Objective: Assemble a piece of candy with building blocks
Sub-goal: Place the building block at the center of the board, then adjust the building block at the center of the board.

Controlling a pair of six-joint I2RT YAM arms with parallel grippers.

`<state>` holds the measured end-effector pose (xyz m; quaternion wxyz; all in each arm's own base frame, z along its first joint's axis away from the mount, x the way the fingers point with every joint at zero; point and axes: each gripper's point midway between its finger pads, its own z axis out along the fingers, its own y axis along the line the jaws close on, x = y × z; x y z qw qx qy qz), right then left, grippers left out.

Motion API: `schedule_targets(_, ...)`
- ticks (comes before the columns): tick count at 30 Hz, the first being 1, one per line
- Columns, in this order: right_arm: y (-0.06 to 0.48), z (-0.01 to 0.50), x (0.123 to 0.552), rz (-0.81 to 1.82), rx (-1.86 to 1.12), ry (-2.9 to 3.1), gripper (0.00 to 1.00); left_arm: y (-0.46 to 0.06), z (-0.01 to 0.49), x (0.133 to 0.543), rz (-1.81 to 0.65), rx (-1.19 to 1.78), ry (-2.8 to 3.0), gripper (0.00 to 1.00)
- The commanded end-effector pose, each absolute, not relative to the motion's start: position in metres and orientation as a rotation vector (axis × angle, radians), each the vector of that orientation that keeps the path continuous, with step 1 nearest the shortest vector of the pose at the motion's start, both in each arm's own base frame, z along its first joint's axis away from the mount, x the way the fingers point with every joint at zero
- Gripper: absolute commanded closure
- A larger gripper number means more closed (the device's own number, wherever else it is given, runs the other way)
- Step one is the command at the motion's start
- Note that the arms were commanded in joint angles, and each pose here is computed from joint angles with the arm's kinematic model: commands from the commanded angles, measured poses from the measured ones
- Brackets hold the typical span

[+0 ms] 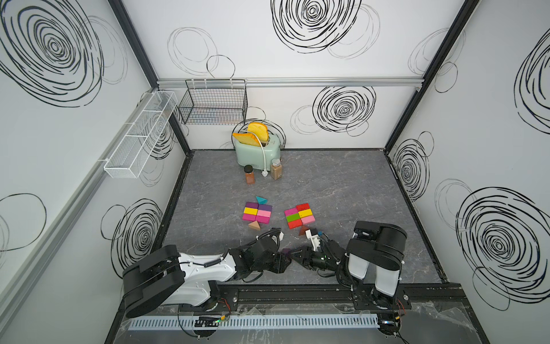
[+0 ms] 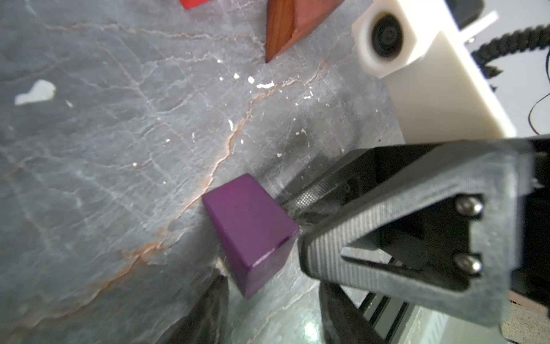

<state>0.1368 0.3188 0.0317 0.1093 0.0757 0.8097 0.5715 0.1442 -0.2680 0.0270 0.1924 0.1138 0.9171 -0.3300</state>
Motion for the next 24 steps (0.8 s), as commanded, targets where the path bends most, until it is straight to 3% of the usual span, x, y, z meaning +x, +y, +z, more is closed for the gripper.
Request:
schedule_targets(1, 0.309, 0.04, 0.136, 1.71, 0.34, 2.374, 0.55, -0.273, 0.036, 0.153, -0.892, 0.338, 2.534, 0.44)
schedule_targets(4, 0.287, 0.038, 0.137, 1.601, 0.335, 2.389, 0.49, -0.276, 0.035, 0.156, -0.86, 0.337, 2.54, 0.38)
schedule_targets(10, 0.263, 0.06, 0.16, 1.286, 0.188, 2.372, 0.42, -0.279, 0.026, 0.163, -0.715, 0.325, 2.586, 0.39)
schedule_targets(16, 0.225, 0.064, 0.169, 1.261, 0.226, 2.319, 0.41, -0.279, 0.013, 0.17, -0.585, 0.265, 2.643, 0.44)
schedule_targets(24, 0.228, 0.065, 0.163, 1.176, 0.043, 2.374, 0.41, -0.276, 0.007, 0.165, -0.546, 0.277, 2.684, 0.51)
